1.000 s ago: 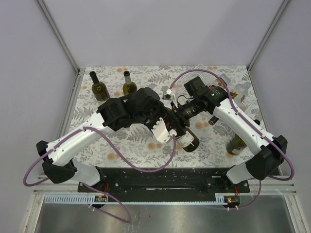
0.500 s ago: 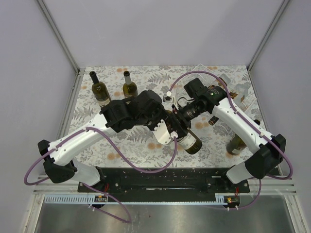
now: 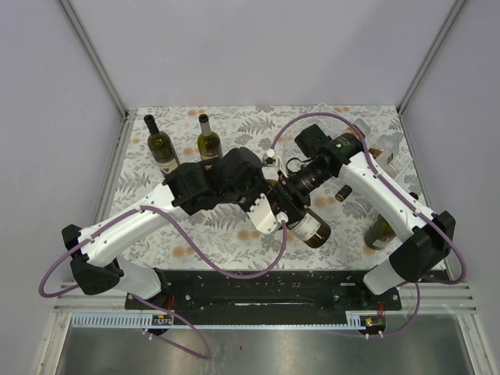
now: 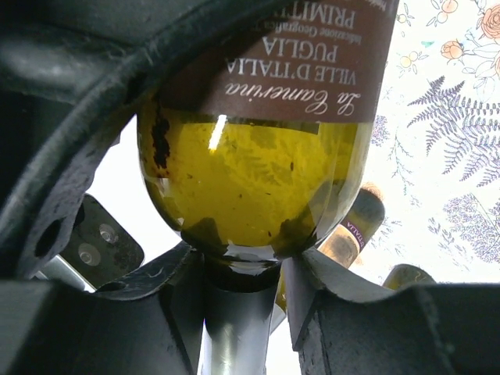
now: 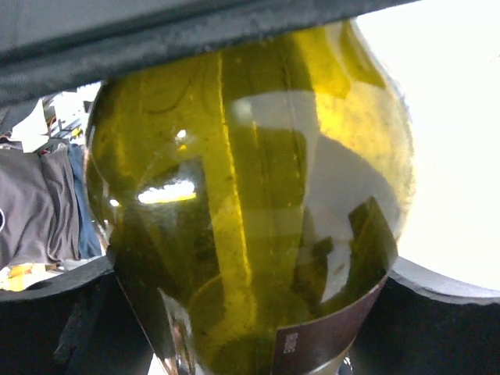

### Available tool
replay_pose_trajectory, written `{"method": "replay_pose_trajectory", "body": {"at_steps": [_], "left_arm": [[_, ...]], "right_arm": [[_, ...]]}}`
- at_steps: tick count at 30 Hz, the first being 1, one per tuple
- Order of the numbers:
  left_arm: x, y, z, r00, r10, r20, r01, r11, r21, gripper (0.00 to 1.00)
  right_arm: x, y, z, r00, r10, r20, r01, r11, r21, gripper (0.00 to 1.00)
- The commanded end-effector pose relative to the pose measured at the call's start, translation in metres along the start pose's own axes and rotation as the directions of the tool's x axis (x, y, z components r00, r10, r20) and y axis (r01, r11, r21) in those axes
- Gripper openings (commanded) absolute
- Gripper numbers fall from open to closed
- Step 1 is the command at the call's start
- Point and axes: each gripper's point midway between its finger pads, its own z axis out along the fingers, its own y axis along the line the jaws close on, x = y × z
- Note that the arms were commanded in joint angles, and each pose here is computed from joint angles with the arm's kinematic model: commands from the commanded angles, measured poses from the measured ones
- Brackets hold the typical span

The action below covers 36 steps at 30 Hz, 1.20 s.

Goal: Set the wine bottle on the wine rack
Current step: Pick up the wine bottle from the center of the board.

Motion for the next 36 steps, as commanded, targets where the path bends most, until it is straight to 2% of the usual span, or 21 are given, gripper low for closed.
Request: {"method": "replay_pose_trajectory", "body": {"at_steps": [1,4,9,12,14,15,16,20,23,29,36], "left_arm": [[-0.006,-0.052,0.008,0.999,-0.037,0.004,0.036,0.980,0.194,0.00],[-0.005,-0.052,0.003,0.999,-0.037,0.002,0.036,0.981,0.189,0.00],[-0.003,-0.044,-0.007,0.999,-0.045,-0.004,0.045,0.986,0.158,0.00],[-0.006,-0.038,-0.011,0.997,-0.074,0.007,0.072,0.989,0.130,0.00],[-0.010,-0.037,-0.013,0.995,-0.095,0.028,0.091,0.988,0.123,0.00],[-0.011,-0.038,-0.013,0.994,-0.099,0.034,0.094,0.987,0.130,0.00],[-0.011,-0.039,-0.013,0.994,-0.104,0.036,0.098,0.986,0.132,0.00],[-0.014,-0.045,-0.009,0.991,-0.128,0.044,0.120,0.981,0.150,0.00],[-0.020,-0.048,-0.011,0.986,-0.148,0.077,0.134,0.977,0.164,0.00],[-0.025,-0.056,-0.011,0.983,-0.157,0.091,0.137,0.972,0.192,0.00],[-0.030,-0.066,-0.007,0.982,-0.162,0.097,0.137,0.965,0.226,0.00]], "right_arm": [[-0.043,0.034,-0.026,0.967,-0.202,0.154,0.213,0.975,-0.063,0.05],[-0.037,0.036,-0.027,0.969,-0.209,0.131,0.219,0.973,-0.073,0.09],[-0.023,0.042,-0.029,0.975,-0.210,0.078,0.218,0.969,-0.113,0.03],[-0.022,0.043,-0.028,0.975,-0.210,0.077,0.218,0.969,-0.120,0.16],[-0.022,0.043,-0.028,0.976,-0.205,0.074,0.213,0.970,-0.120,0.20],[-0.022,0.042,-0.028,0.977,-0.202,0.074,0.210,0.970,-0.121,0.31],[-0.022,0.042,-0.028,0.977,-0.199,0.072,0.207,0.971,-0.118,0.35],[-0.021,0.040,-0.028,0.980,-0.190,0.062,0.196,0.974,-0.110,0.43],[-0.019,0.037,-0.027,0.981,-0.189,0.050,0.193,0.977,-0.096,0.53],[-0.014,0.029,-0.028,0.982,-0.191,0.014,0.191,0.979,-0.071,0.83],[-0.011,0.023,-0.026,0.984,-0.176,-0.024,0.174,0.982,-0.077,0.92]]}}
